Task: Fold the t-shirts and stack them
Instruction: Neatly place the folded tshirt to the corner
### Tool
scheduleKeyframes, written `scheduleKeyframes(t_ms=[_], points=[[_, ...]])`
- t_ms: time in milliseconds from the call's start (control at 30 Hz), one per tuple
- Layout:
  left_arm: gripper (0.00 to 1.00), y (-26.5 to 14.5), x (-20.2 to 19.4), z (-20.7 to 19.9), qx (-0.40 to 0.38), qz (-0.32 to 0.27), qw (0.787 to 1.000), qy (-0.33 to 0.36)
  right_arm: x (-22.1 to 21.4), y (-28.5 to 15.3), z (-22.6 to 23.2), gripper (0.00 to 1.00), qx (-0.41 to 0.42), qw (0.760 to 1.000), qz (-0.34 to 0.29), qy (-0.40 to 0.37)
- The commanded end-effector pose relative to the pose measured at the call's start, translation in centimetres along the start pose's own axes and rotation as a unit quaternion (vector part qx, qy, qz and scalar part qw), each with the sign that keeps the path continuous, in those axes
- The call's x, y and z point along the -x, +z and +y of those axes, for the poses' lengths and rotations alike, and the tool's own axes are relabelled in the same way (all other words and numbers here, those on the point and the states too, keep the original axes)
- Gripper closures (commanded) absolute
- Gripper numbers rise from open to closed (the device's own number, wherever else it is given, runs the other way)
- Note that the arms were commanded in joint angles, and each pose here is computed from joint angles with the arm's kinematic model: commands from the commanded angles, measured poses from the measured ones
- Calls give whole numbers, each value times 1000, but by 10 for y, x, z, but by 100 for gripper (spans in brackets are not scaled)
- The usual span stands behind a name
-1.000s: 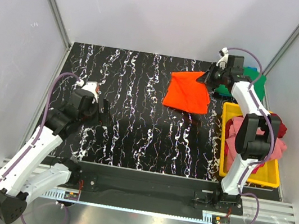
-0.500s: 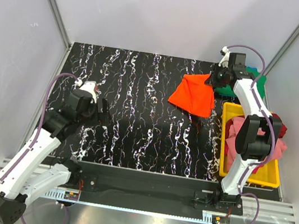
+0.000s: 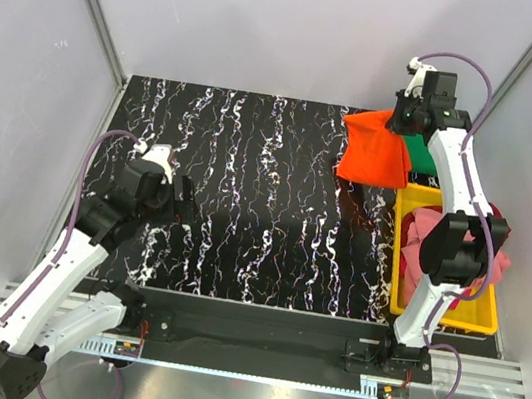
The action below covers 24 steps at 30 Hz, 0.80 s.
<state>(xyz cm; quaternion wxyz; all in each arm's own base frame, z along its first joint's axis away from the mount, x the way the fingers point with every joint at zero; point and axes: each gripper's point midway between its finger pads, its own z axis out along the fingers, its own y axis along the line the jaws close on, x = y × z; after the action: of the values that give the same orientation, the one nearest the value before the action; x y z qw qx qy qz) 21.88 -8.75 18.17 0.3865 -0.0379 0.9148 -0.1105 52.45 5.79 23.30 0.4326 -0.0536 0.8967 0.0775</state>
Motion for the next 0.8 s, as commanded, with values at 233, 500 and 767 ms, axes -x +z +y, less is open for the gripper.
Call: scheduleKeyframes(t_ms=[233, 500, 767], points=[[3, 6, 3, -4, -11, -6, 1000, 7, 84, -48, -35, 100, -49, 993, -102, -25], [3, 10, 0, -5, -11, 4, 1000, 10, 103, -52, -65, 100, -58, 992, -114, -10], [3, 14, -3, -5, -10, 14, 1000, 10, 98, -37, -102, 100, -50, 993, -109, 21]])
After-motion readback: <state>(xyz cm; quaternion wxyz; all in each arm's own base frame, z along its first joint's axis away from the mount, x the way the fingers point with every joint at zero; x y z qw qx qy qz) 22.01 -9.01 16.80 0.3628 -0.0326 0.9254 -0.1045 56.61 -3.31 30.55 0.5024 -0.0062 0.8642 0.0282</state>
